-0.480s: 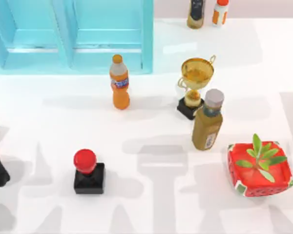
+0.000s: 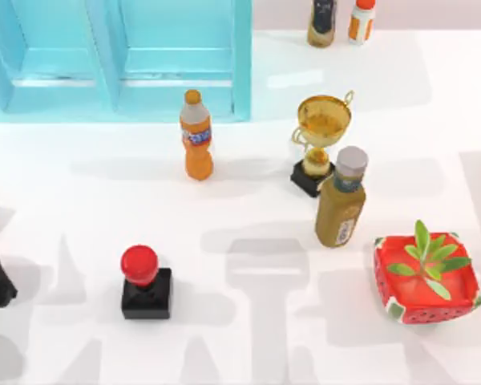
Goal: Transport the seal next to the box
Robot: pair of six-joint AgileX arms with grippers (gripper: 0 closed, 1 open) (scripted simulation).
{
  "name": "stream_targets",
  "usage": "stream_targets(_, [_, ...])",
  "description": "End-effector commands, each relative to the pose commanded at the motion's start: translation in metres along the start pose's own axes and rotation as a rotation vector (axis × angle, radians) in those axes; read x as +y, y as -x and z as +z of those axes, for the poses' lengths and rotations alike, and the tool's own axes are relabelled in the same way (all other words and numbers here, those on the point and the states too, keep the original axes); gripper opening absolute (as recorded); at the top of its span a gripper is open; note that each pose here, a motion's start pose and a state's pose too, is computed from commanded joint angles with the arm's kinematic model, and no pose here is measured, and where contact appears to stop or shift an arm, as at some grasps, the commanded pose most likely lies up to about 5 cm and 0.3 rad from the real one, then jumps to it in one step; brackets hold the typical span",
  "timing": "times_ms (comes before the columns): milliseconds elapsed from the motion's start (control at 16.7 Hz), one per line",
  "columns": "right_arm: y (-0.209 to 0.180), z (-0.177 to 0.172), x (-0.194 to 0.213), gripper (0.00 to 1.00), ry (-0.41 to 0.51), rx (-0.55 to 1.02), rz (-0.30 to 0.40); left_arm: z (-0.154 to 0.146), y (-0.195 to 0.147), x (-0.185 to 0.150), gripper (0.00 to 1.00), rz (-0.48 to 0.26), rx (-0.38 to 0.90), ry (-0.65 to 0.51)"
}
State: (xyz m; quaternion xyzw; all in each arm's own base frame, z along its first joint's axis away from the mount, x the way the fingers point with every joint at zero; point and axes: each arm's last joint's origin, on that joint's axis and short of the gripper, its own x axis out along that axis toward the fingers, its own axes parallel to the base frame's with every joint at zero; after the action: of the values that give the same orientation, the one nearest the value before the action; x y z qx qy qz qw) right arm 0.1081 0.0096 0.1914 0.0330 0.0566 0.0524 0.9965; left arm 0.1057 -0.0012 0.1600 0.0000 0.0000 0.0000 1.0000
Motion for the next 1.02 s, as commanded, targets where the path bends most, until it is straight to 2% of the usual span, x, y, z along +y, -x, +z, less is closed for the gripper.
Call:
stream_targets(300, [-0.016,0.055,0.027,1.0,-0.106,0.262,0.133,0.0,0.0,0.0,1.0,0.0,0.0,0.0])
stream_targets(540, [-0.052,0.095,0.066,1.0,-0.167,0.57,0.188,0.0,0.0,0.0,1.0,0.0,0.0,0.0])
stream_targets(780, [-0.099,0.113,0.129,1.0,-0.161,0.895,0.16,0.0,0.0,0.0,1.0,0.0,0.0,0.0])
stream_targets(1020, [-0.141,0.103,0.212,1.0,-0.092,1.144,0.058,0.0,0.0,0.0,1.0,0.0,0.0,0.0])
